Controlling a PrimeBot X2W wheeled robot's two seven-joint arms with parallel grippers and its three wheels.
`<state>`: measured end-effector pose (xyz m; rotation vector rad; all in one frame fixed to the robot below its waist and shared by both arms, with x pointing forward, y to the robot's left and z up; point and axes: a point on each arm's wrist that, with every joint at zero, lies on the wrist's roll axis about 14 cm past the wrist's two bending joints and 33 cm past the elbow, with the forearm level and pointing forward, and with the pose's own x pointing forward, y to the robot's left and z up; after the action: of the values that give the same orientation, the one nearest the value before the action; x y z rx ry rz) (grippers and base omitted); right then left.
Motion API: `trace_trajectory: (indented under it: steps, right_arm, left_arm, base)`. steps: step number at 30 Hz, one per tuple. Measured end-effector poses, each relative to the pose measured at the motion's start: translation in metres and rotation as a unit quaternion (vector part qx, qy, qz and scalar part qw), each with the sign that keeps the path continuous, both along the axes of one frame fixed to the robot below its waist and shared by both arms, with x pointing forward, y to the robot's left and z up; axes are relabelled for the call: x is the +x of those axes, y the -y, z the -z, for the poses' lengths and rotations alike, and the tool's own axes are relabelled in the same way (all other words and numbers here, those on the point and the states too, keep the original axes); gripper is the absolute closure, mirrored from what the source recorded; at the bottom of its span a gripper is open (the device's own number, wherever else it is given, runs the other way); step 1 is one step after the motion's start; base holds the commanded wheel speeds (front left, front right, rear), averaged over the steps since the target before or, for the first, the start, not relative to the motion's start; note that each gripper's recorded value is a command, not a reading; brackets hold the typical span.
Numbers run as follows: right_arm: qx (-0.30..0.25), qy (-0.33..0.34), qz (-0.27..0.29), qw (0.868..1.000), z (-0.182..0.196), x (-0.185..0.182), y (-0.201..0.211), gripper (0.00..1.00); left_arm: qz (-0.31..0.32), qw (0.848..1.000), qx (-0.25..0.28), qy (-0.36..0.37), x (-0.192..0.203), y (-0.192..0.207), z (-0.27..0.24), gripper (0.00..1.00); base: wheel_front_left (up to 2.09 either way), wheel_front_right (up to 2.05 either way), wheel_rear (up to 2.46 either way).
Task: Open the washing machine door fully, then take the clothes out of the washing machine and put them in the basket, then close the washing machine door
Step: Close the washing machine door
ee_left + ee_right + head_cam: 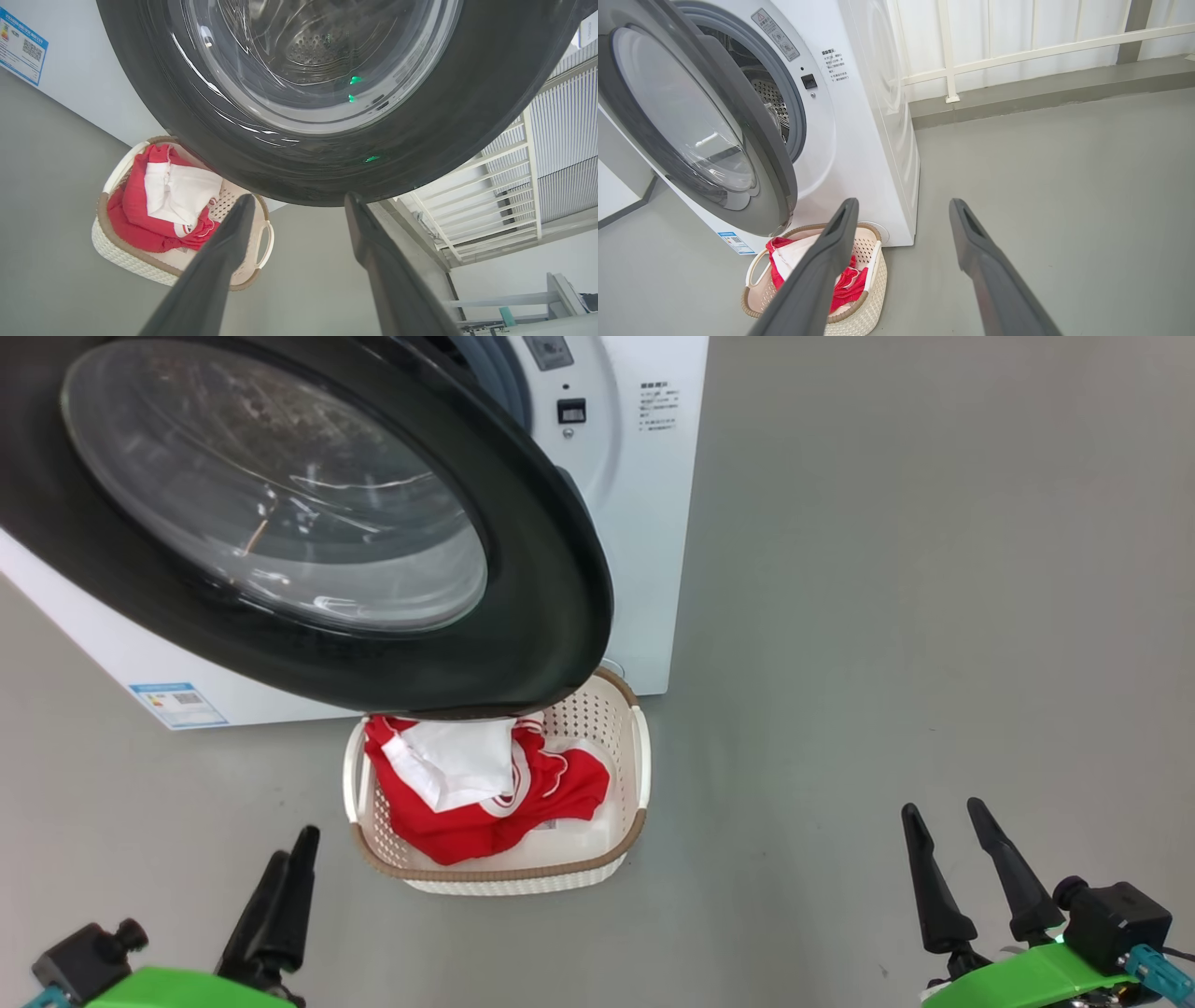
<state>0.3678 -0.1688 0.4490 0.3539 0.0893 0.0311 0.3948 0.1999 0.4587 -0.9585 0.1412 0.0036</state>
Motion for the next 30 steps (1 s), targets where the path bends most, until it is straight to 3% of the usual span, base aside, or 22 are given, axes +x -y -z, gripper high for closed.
trace_trajectory:
  steps: [6, 13, 19, 30]
  right_arm:
    - [0.0, 0.003, 0.002, 1.0, -0.002, 0.002, 0.001, 0.0]
    - [-0.001, -0.006, 0.0, 1.0, 0.004, -0.005, 0.001, 0.0]
    - [-0.002, -0.004, 0.006, 1.0, 0.002, -0.006, 0.005, 0.0]
    - [-0.004, -0.008, 0.014, 1.0, 0.004, -0.013, 0.011, 0.0]
  left_arm:
    - [-0.002, 0.996, 0.084, 0.004, -0.009, -0.018, 0.003, 0.0]
    - [-0.016, 0.982, 0.187, 0.018, -0.02, -0.036, -0.001, 0.0]
    - [0.004, 0.95, 0.31, 0.029, -0.027, -0.039, -0.004, 0.0]
    - [-0.015, 0.927, 0.373, 0.045, -0.036, -0.037, -0.014, 0.0]
  base:
    - [0.0, 0.0, 0.0]
    - [0.0, 0.0, 0.0]
    - [0.0, 0.0, 0.0]
    - [0.0, 0.0, 0.0]
